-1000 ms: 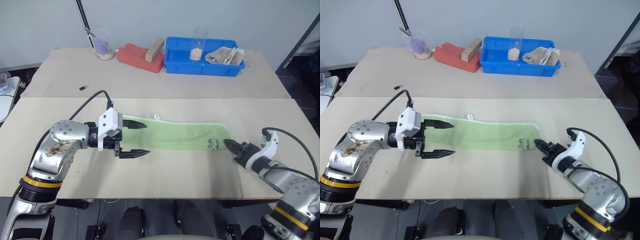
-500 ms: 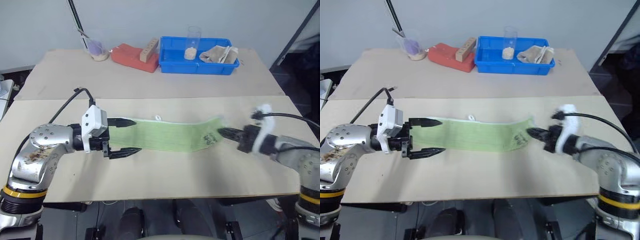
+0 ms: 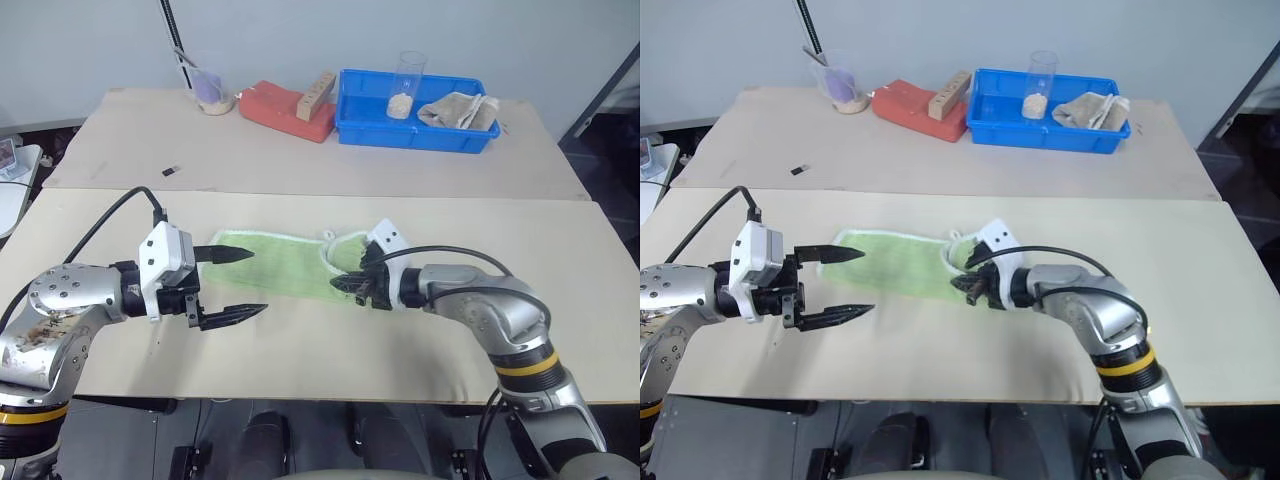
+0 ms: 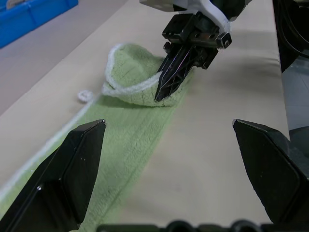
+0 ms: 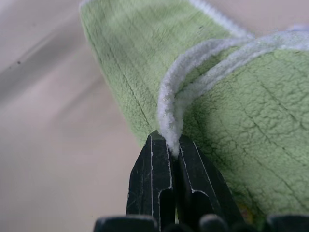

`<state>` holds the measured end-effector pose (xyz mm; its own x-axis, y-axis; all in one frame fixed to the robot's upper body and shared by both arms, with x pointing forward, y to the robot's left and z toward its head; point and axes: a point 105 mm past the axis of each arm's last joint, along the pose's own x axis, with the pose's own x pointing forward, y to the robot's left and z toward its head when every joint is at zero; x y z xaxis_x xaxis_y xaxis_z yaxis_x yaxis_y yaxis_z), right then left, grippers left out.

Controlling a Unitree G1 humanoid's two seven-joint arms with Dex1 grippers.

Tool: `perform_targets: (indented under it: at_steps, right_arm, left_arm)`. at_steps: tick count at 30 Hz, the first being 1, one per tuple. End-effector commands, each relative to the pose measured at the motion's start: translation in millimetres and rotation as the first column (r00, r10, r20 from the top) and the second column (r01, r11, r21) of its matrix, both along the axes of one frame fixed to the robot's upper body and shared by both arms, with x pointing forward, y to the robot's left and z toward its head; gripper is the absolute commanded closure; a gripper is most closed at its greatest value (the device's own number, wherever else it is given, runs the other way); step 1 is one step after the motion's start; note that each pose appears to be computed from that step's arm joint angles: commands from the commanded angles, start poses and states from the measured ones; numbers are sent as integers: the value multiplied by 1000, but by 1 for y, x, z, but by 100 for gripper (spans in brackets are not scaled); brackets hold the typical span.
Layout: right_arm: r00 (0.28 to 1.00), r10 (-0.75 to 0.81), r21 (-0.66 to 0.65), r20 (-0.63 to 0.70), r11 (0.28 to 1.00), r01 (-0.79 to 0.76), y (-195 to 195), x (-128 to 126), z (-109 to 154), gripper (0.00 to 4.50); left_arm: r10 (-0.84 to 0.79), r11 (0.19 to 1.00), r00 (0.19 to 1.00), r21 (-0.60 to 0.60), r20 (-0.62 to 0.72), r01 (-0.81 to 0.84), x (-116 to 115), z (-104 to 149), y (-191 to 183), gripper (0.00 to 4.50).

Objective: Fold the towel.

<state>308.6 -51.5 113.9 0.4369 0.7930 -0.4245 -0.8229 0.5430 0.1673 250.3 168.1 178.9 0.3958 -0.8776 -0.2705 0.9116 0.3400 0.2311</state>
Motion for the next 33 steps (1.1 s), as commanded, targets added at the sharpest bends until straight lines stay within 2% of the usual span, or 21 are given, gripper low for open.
perform_targets:
  at_steps: [1,4,8,11,14,16,20,22,25,27,30,33]
  right_arm:
    - [998,21,26,59,999,-22,7,1,12,377]
    - [996,25,45,82,999,-29,13,1,17,288]
    - [991,47,52,122,997,-54,17,-1,27,142]
    - [959,141,-16,245,990,-142,21,-6,39,47]
    - [921,200,-72,336,980,-186,18,-6,51,47]
    - [893,232,-102,385,973,-208,14,-5,59,47]
    - [855,279,-140,438,960,-242,9,-2,71,47]
    - [831,311,-157,462,950,-269,7,-2,78,47]
    - [811,331,-169,483,944,-284,4,3,88,47]
    - [793,357,-189,494,934,-303,1,5,93,47]
    - [771,403,-211,493,915,-344,-1,4,96,47]
    - [760,425,-219,492,905,-365,-3,3,99,47]
  left_arm:
    - [34,999,999,0,35,-34,0,4,2,0]
    - [76,997,996,-17,41,-75,3,1,3,0]
    - [147,988,988,-60,52,-144,7,-1,4,0]
    - [312,942,949,-140,40,-304,15,-6,14,0]
    - [473,854,881,-240,-9,-461,17,-13,24,0]
    - [618,730,784,-331,-57,-599,20,-17,32,0]
    - [771,451,585,-433,-252,-781,19,-30,45,0]
    - [802,301,472,-435,-366,-849,18,-39,51,0]
    - [793,166,360,-393,-491,-904,19,-53,51,0]
    - [785,42,246,-347,-569,-937,23,-62,53,0]
    - [770,-52,159,-309,-618,-950,27,-67,56,0]
    - [764,-60,133,-275,-631,-959,37,-71,51,0]
